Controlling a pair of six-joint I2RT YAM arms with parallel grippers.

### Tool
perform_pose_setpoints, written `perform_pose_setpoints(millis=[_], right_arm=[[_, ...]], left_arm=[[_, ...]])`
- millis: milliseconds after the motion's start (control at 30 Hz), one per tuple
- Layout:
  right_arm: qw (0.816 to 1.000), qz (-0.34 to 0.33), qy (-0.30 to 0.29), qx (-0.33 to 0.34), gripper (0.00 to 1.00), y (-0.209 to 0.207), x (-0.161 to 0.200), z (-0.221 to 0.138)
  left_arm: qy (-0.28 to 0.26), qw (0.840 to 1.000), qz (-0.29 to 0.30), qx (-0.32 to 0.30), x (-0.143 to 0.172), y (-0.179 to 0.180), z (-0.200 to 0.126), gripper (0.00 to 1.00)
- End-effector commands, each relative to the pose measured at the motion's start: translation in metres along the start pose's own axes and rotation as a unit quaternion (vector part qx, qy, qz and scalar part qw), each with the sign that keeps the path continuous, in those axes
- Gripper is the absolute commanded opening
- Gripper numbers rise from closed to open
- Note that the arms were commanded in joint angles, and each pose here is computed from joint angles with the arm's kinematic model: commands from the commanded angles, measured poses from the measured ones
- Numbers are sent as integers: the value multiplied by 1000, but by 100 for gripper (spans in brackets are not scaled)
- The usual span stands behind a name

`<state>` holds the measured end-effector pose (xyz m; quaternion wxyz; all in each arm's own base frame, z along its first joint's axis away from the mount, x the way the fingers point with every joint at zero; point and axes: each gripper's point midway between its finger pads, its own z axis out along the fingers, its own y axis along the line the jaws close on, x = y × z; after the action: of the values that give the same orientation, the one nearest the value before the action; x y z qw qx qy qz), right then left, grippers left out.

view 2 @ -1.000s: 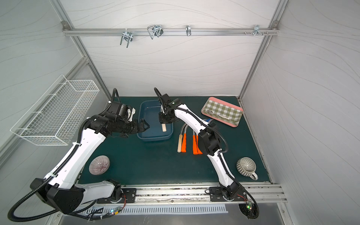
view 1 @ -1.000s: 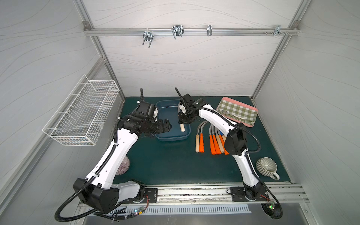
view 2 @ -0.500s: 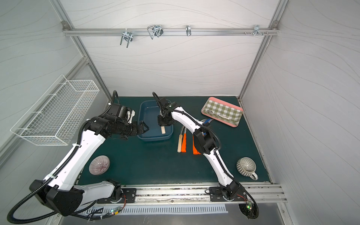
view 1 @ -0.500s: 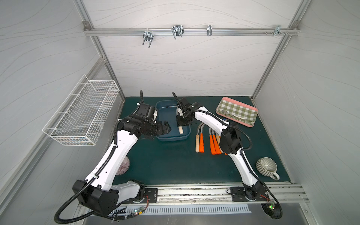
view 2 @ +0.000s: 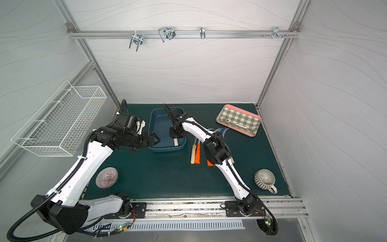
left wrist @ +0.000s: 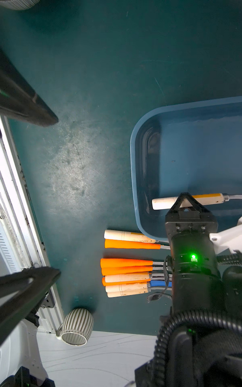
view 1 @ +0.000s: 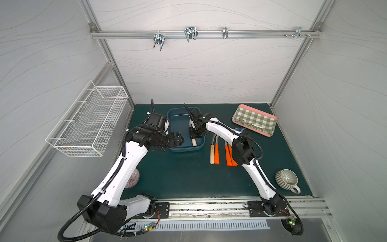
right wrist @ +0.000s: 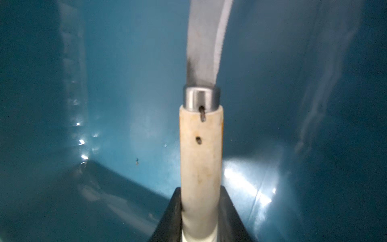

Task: Put small sickles into storage boxes
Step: Place the sickle in the storage box.

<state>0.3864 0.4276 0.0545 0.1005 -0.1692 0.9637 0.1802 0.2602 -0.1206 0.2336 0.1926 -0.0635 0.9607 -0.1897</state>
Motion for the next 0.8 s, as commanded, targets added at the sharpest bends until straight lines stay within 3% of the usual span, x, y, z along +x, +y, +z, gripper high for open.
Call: perform_pose_setpoints(millis=[0, 300, 600, 700, 767], right_arm=[[1000, -11, -9, 6, 20, 2, -5, 4], [1000, -6, -3, -4, 46, 0, -6, 6], [1000, -9, -12, -26, 67, 11, -10, -22], [999, -11, -16, -36, 83, 16, -11, -35], [999, -16, -19, -47, 99, 22, -11, -46]], left_arm=[[-3, 1000, 0, 10, 2, -2, -7, 99], [-1, 1000, 0, 11, 3, -2, -7, 99], [-6, 1000, 1, 13, 0, -4, -7, 99], [-7, 1000, 1, 15, -1, -5, -8, 99], [-8, 1000, -1, 16, -1, -6, -9, 99]])
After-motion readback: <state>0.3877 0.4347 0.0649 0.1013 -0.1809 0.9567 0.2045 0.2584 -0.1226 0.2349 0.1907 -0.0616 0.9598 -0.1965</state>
